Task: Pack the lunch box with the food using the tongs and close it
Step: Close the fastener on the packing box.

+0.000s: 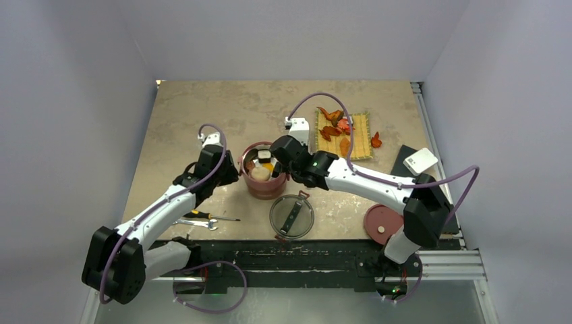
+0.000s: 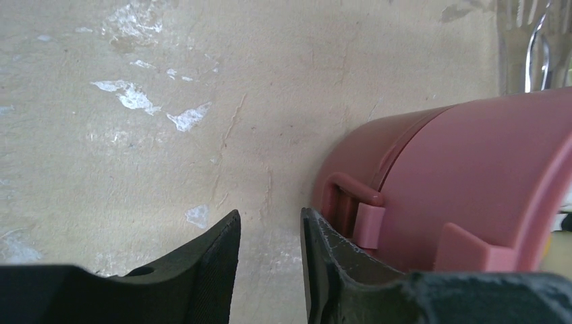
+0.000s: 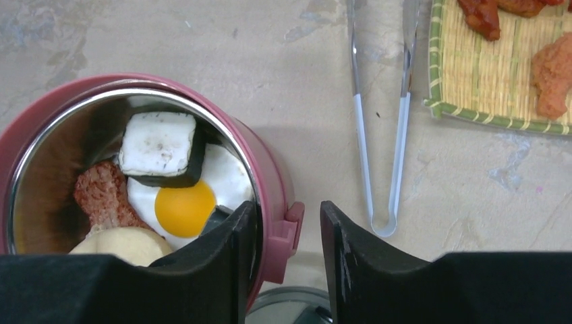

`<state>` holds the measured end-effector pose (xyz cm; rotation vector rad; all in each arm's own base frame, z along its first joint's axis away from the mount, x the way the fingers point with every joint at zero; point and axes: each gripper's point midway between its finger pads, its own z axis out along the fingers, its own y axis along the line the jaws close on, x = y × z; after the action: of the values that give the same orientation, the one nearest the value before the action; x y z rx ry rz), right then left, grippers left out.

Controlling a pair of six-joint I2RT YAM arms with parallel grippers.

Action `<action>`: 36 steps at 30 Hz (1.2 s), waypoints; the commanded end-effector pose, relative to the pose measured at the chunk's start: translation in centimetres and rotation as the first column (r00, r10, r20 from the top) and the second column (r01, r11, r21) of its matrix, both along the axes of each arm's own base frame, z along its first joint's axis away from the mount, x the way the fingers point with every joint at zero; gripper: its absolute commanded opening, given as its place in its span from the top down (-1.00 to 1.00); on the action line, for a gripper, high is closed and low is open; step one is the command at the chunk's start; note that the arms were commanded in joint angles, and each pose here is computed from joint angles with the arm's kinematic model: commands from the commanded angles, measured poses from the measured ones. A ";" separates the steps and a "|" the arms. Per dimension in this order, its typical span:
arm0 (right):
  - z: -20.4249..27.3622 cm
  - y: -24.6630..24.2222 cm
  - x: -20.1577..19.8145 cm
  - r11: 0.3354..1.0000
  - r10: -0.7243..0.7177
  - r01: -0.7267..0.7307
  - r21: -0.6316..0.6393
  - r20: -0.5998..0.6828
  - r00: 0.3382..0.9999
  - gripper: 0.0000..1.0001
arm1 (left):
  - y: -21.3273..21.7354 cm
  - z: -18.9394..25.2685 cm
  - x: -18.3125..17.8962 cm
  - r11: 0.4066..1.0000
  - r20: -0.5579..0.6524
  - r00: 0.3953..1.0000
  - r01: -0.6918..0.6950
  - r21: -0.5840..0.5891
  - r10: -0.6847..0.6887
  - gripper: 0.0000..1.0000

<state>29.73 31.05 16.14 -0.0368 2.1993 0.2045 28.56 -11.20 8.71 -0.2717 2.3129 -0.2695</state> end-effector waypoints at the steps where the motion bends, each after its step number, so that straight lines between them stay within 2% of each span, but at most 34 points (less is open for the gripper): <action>1: 0.1 0.2 -1.0 1.000 0.014 -0.015 -0.018 -0.042 0.999 0.12 | 0.2 3.4 1.5 0.999 0.092 0.996 -0.016 -0.030 0.019 0.25; 7: 1.7 -0.6 -1.1 1.000 0.000 0.000 -0.026 -0.027 1.000 0.12 | 1.5 3.3 1.6 0.999 0.090 0.995 -0.045 -0.027 0.048 0.23; 8: 2.3 -0.6 -1.1 1.000 -0.011 0.011 -0.004 -0.021 1.000 -0.23 | 1.6 3.3 1.7 0.998 0.088 0.995 -0.048 -0.028 0.051 0.23; 9: 2.9 -0.5 -1.1 1.000 -0.009 0.009 0.012 -0.011 1.000 -0.33 | 1.6 3.2 1.8 0.998 0.089 0.995 -0.049 -0.034 0.052 0.24; 16: 7.2 1.2 -0.8 0.990 0.091 -0.100 0.101 0.086 0.992 -0.45 | 0.0 3.7 2.7 0.994 0.112 0.994 -0.003 -0.106 0.015 0.24; 22: 9.9 2.4 -1.1 0.976 0.135 -0.157 0.149 0.145 0.980 -0.41 | 0.4 3.8 3.2 0.994 0.115 0.993 -0.027 -0.104 0.039 0.26; 27: 12.0 5.6 -2.4 0.927 0.276 -0.318 0.199 0.209 0.938 -0.25 | 0.9 3.5 3.6 0.993 0.111 0.992 -0.049 -0.109 0.061 0.28; 32: 11.4 9.4 -3.8 0.867 0.410 -0.449 0.217 0.202 0.889 -0.03 | 1.8 2.9 4.1 0.991 0.104 0.990 -0.081 -0.111 0.092 0.30; 36: 10.3 11.8 -4.5 0.829 0.488 -0.519 0.210 0.183 0.853 0.07 | 1.9 2.7 4.3 0.987 0.101 0.990 -0.086 -0.132 0.100 0.31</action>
<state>26.13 39.43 25.16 -0.3663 2.0363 0.6454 31.18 -9.08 9.55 -0.3934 2.2495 -0.3212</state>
